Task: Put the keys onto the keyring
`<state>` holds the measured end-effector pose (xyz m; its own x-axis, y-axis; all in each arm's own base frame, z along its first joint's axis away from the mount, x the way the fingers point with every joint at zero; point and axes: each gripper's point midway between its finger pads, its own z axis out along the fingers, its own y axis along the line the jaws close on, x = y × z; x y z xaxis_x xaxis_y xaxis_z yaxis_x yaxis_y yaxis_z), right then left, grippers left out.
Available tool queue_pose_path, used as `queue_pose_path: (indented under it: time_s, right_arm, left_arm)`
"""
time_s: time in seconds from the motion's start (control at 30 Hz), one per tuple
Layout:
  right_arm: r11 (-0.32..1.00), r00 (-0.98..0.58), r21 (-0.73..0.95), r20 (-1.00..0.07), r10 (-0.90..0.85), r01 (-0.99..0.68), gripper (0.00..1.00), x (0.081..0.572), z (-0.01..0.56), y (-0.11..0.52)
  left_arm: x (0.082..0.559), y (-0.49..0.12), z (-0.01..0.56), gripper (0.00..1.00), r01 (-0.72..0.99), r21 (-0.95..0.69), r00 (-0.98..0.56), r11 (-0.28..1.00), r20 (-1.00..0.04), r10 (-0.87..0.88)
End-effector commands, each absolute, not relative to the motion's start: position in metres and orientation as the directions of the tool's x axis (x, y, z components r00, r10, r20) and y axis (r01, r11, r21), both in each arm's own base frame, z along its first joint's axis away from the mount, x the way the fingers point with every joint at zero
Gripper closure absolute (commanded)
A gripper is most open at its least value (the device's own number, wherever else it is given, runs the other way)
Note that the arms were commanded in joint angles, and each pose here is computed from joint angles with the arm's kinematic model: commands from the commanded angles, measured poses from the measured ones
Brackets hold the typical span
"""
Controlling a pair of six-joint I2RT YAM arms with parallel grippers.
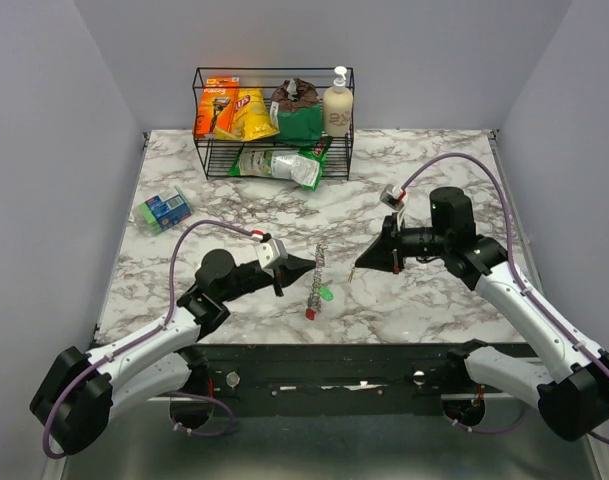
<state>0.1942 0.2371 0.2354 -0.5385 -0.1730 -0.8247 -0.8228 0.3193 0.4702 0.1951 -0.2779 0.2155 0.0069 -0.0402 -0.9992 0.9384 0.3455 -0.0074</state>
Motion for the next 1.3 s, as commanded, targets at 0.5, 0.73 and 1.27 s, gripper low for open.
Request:
queue_pose_path:
  time_s: [0.5, 0.73, 1.27]
  right_arm:
    - [0.162, -0.464, 0.437, -0.863, -0.201, -0.884, 0.99, 0.175, 0.237, 0.263]
    - [0.249, -0.49, 0.442, -0.852, -0.186, -0.862, 0.99, 0.18, 0.223, 0.257]
    - [0.387, -0.528, 0.444, -0.837, -0.143, -0.808, 0.99, 0.188, 0.208, 0.244]
  left_arm:
    - [0.202, -0.281, 0.213, 1.0, 0.929, 0.022, 0.067, 0.37, -0.992, -0.108]
    - [0.208, -0.289, 0.195, 1.0, 0.931, -0.016, 0.032, 0.364, -0.992, -0.125]
    - [0.203, -0.315, 0.195, 1.0, 0.976, -0.054, 0.012, 0.212, -0.953, -0.302]
